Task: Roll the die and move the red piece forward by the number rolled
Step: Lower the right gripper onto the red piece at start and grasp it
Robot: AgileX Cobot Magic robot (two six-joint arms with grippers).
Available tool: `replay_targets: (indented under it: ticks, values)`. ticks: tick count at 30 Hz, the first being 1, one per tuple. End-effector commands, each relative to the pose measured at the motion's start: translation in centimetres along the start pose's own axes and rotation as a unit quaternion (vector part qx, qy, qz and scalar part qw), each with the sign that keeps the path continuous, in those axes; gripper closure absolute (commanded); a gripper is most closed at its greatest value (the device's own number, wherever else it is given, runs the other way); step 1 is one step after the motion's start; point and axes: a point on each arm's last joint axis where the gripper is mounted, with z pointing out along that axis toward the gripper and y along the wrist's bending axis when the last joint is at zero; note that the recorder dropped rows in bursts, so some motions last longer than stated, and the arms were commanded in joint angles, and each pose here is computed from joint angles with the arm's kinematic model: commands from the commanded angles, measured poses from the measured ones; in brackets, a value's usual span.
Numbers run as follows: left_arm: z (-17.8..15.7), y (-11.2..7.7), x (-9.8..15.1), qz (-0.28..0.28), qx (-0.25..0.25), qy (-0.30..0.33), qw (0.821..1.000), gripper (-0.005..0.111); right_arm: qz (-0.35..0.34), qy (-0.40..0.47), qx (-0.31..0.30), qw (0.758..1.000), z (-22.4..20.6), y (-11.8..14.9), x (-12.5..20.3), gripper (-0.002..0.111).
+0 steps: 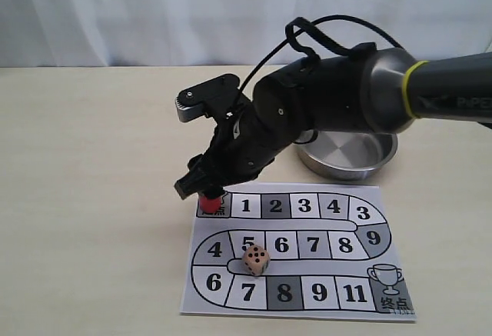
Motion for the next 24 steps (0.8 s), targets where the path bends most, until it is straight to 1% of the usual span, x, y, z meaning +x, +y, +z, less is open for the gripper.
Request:
replay_targets:
  ticks: [1, 10, 18, 21, 24]
  values:
    - [0.0, 0.0, -0.3, -0.002, 0.000, -0.009, 1.000, 0.107, 0.007, -0.013, -0.004, 1.000, 1.5, 0.1, -1.1, 0.045]
    - [0.0, 0.0, -0.3, -0.002, 0.000, -0.009, 1.000, 0.107, 0.006, -0.044, -0.004, 0.999, 4.4, 0.1, -1.5, 0.045]
    - [0.0, 0.0, -0.3, -0.002, 0.000, -0.009, 1.000, 0.107, -0.026, -0.018, 0.013, 0.999, 5.2, -0.3, -0.9, 0.045]
    - [0.0, 0.0, -0.3, -0.002, 0.000, -0.009, 1.000, 0.107, -0.025, -0.017, 0.012, 0.999, 5.2, -0.3, -0.9, 0.049]
    - [0.0, 0.0, -0.3, -0.002, 0.000, -0.008, 1.000, 0.107, -0.023, -0.017, 0.012, 1.000, 5.2, -0.3, -0.9, 0.058]
